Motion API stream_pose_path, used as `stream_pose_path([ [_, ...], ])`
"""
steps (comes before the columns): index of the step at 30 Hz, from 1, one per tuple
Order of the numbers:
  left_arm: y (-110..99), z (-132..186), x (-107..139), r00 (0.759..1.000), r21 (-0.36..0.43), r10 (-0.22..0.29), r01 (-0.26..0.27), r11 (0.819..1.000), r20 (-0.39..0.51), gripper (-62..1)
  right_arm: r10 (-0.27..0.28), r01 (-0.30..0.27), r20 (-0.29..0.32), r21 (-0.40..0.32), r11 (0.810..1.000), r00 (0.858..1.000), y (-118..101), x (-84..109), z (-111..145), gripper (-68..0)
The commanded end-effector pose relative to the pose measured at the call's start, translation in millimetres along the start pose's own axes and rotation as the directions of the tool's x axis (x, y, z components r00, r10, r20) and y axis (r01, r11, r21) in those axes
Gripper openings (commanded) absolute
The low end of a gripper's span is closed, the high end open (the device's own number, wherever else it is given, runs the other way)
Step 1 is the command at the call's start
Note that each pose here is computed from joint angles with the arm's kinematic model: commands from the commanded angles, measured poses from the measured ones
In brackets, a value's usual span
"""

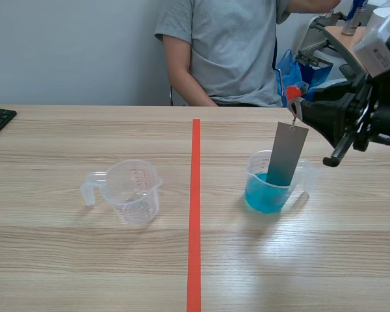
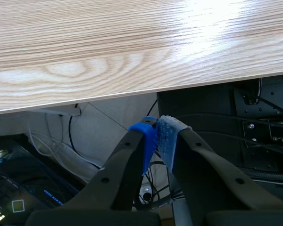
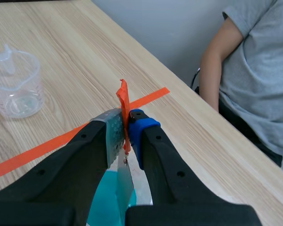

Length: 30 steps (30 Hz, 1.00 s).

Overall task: Do the redox reaction experiment.
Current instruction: 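Hold the plate still in the solution, then raise the plate and point at it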

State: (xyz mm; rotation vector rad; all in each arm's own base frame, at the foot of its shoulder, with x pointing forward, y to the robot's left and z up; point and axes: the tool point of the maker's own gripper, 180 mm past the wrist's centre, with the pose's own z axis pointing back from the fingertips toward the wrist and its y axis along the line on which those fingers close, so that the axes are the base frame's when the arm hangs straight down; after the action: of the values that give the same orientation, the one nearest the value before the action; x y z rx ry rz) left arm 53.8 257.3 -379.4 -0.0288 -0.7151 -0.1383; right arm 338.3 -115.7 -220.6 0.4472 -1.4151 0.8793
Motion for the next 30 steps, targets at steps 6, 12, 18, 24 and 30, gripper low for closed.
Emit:
stream_pose_path([
  [6,-2,3,-1,1.0,-0.003,0.006,-0.006,1.0,0.003,-56.2,0.064,-0.064,0.075,-0.003,0.998,0.995,-8,37.4,4,-66.2],
  [12,-3,3,-1,1.0,-0.003,0.006,-0.006,1.0,0.004,-56.2,0.09,-0.091,0.087,0.003,0.996,0.992,-8,52.2,5,-66.2],
  [18,-3,3,-1,1.0,-0.004,0.006,-0.006,1.0,0.004,-56.2,0.125,-0.126,0.082,0.006,0.992,0.989,-8,66.5,7,-66.2],
  [24,-3,3,0,1.0,-0.004,0.006,-0.005,1.0,0.008,-56.2,0.134,-0.133,0.095,-0.016,0.991,0.986,-13,83.4,10,-66.2],
  [30,-3,2,5,1.0,-0.011,0.002,-0.002,1.0,0.031,-56.2,0.146,-0.144,0.1,-0.023,0.989,0.984,-13,98.7,13,-66.3],
])
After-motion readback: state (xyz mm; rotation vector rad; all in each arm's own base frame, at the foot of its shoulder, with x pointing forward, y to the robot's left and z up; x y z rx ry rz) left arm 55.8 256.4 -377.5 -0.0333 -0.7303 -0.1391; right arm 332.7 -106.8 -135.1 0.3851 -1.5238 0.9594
